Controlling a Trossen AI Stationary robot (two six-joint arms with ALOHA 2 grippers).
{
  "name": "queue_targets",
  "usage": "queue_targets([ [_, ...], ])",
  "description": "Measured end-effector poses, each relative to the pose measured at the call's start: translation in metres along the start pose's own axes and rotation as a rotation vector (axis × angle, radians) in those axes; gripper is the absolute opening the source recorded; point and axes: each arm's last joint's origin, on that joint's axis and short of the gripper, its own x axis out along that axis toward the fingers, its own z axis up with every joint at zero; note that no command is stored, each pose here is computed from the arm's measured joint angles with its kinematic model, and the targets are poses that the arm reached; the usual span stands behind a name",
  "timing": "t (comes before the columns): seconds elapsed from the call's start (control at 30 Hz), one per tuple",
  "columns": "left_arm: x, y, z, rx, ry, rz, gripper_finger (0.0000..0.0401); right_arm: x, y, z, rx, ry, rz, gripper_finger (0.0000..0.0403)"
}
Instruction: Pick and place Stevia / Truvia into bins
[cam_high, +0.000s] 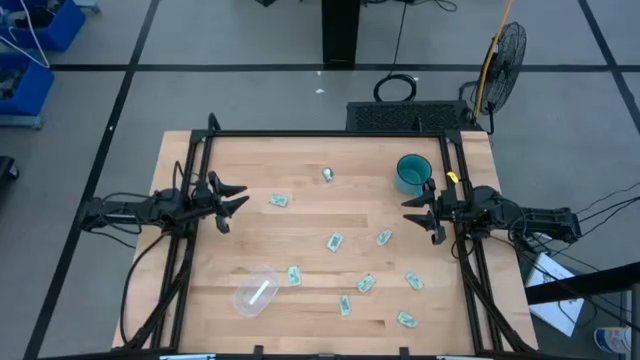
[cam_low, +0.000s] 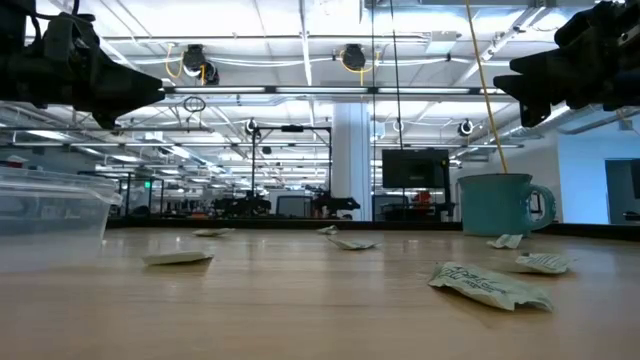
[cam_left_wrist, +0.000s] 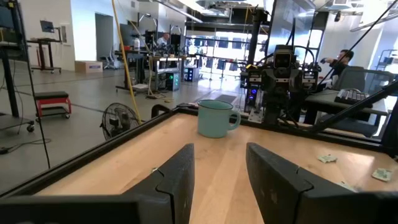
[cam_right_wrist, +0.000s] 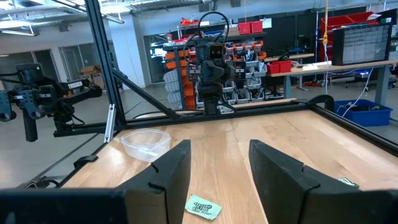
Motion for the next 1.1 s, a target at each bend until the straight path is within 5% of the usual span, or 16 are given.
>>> queue_targets([
  [1.1, -0.0003, 0.0024, 0.0065, 0.084, -0.069, 0.1, 0.015, 0.0, 0.0, -0.0006, 0.082, 0.006, -0.001, 0.0155],
])
